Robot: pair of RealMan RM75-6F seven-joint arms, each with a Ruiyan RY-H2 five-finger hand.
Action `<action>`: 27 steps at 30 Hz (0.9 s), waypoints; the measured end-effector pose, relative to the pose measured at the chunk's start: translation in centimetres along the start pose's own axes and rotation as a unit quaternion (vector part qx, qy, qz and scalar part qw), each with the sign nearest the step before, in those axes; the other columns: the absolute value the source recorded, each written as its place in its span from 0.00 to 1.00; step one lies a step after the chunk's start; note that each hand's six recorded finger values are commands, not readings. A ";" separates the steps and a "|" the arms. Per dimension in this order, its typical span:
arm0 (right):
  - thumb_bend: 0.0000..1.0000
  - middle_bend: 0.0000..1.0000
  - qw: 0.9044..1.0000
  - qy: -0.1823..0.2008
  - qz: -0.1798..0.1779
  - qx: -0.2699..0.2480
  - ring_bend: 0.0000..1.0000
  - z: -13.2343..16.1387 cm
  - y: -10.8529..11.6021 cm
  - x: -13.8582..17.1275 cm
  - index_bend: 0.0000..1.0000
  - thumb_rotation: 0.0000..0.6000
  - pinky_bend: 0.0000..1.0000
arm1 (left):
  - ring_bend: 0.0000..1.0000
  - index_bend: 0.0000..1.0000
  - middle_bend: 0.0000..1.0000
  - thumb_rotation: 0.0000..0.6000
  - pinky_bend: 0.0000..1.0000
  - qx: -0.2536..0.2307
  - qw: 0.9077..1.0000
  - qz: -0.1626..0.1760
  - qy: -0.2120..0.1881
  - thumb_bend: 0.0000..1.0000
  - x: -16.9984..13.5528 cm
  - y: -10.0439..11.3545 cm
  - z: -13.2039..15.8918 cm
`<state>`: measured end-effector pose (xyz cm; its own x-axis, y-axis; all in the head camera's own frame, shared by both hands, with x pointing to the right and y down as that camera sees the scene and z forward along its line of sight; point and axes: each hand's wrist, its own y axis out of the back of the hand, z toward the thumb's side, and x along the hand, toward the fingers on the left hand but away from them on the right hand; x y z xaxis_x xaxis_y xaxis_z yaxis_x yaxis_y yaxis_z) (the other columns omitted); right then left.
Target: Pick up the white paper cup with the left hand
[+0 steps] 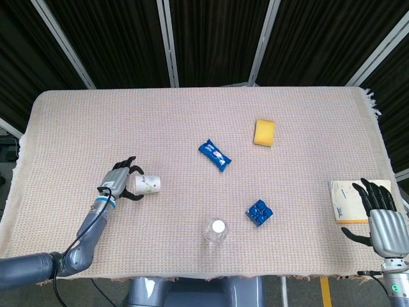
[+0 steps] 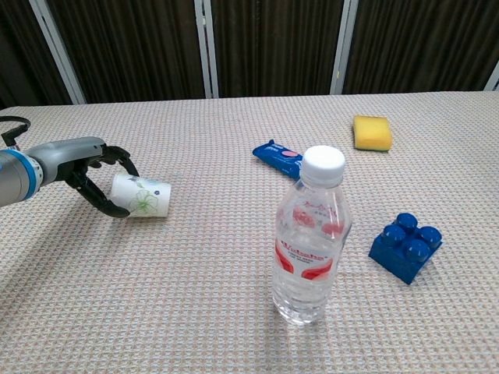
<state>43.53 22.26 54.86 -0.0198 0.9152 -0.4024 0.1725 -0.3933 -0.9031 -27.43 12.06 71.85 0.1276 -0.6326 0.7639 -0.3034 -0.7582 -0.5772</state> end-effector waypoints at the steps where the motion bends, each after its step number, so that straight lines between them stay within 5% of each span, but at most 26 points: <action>1: 0.06 0.00 1.000 0.001 0.000 0.001 0.00 0.0 0.0 0.0 0.09 1.00 0.00 | 0.00 0.16 0.00 1.00 0.00 0.010 1.000 0.000 0.004 0.11 0.0 0.1 -0.3; 8: 0.06 0.00 1.000 0.003 -0.001 0.002 0.00 0.2 0.0 0.1 0.09 1.00 0.00 | 0.00 0.09 0.00 1.00 0.00 0.039 0.999 -0.001 0.020 0.11 -0.3 1.7 -0.8; 19: 0.05 0.00 1.000 0.002 -0.001 0.002 0.00 0.1 0.0 0.1 0.09 1.00 0.00 | 0.00 0.22 0.00 1.00 0.00 0.124 0.992 0.012 -0.001 0.11 0.0 2.5 2.5; 27: 0.05 0.00 1.000 0.003 -0.003 -0.001 0.00 0.1 0.2 0.2 0.09 1.00 0.00 | 0.00 0.26 0.00 1.00 0.00 0.187 0.982 -0.003 0.010 0.11 -0.4 0.8 5.4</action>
<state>43.46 22.32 54.63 -0.0157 0.9177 -0.3970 0.1742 -0.3885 -0.9048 -22.59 10.79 69.52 0.1080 -0.6270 0.7715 0.0668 -0.7697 -0.6349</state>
